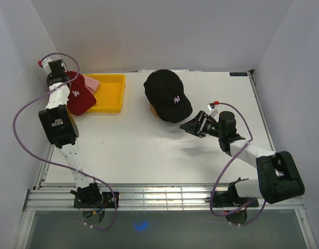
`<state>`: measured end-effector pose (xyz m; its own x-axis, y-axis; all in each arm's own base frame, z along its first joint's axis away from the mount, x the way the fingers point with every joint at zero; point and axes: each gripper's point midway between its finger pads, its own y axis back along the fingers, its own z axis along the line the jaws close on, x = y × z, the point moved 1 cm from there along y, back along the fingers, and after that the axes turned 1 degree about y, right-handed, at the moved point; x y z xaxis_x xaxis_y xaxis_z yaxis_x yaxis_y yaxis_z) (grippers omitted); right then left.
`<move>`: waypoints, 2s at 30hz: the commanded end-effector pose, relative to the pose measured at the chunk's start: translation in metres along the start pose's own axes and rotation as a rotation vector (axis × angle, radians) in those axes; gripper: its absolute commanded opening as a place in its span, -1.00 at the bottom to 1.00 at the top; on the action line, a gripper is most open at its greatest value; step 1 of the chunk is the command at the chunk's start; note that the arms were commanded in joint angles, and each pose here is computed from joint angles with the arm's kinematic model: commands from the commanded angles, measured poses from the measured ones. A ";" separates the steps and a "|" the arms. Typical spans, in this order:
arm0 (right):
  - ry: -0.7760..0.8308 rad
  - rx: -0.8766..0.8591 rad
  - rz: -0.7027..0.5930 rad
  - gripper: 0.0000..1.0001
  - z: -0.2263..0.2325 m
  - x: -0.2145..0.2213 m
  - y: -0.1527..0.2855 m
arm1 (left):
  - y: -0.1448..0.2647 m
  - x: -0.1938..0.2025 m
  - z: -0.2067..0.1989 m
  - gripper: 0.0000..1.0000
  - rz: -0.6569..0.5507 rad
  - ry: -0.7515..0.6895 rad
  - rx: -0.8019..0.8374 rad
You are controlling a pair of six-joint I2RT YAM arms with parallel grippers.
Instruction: Stack the hats
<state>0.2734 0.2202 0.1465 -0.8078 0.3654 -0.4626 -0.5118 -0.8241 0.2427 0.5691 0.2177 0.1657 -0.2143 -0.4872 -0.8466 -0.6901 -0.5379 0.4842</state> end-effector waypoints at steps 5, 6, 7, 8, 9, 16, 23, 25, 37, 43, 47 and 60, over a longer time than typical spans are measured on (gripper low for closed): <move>0.071 -0.028 -0.039 0.47 0.019 -0.014 0.000 | 0.067 -0.094 -0.020 -1.00 -0.168 0.090 0.078; 0.071 -0.028 -0.039 0.46 0.020 -0.014 0.000 | 0.075 -0.101 -0.024 -1.00 -0.178 0.097 0.097; 0.075 -0.029 -0.042 0.46 0.023 -0.015 0.000 | 0.079 -0.106 -0.025 -1.00 -0.184 0.112 0.107; 0.078 -0.030 -0.043 0.46 0.024 -0.016 -0.001 | 0.083 -0.109 -0.027 -1.00 -0.187 0.120 0.114; 0.079 -0.030 -0.041 0.47 0.026 -0.016 -0.001 | 0.088 -0.113 -0.030 -1.00 -0.191 0.127 0.130; 0.115 -0.045 -0.068 0.47 0.047 -0.024 0.003 | 0.127 -0.133 -0.035 -1.00 -0.185 0.210 0.182; 0.141 -0.107 -0.111 0.47 0.091 -0.034 0.005 | 0.185 -0.144 -0.049 -1.00 -0.135 0.338 0.288; 0.150 -0.124 -0.132 0.48 0.108 -0.034 0.003 | 0.205 -0.145 -0.052 -1.00 -0.121 0.367 0.309; 0.097 -0.344 -0.214 0.57 0.202 -0.015 -0.038 | 0.307 -0.067 -0.079 -1.00 0.060 0.403 0.413; 0.213 -0.313 -0.293 0.60 0.212 -0.007 -0.069 | 0.343 -0.023 -0.108 -1.00 0.174 0.380 0.446; 0.196 -0.340 -0.351 0.61 0.210 -0.002 -0.072 | 0.363 -0.016 -0.119 -1.00 0.220 0.373 0.477; 0.214 -0.349 -0.355 0.64 0.245 0.017 -0.111 | 0.385 0.011 -0.131 -1.00 0.315 0.379 0.494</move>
<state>0.2426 0.4153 0.2834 -0.5736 0.5204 -0.6326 -0.5773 -0.8047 -0.1386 0.4014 -0.0831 0.3448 -0.2995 -0.8050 -0.5122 -0.8579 -0.0077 0.5137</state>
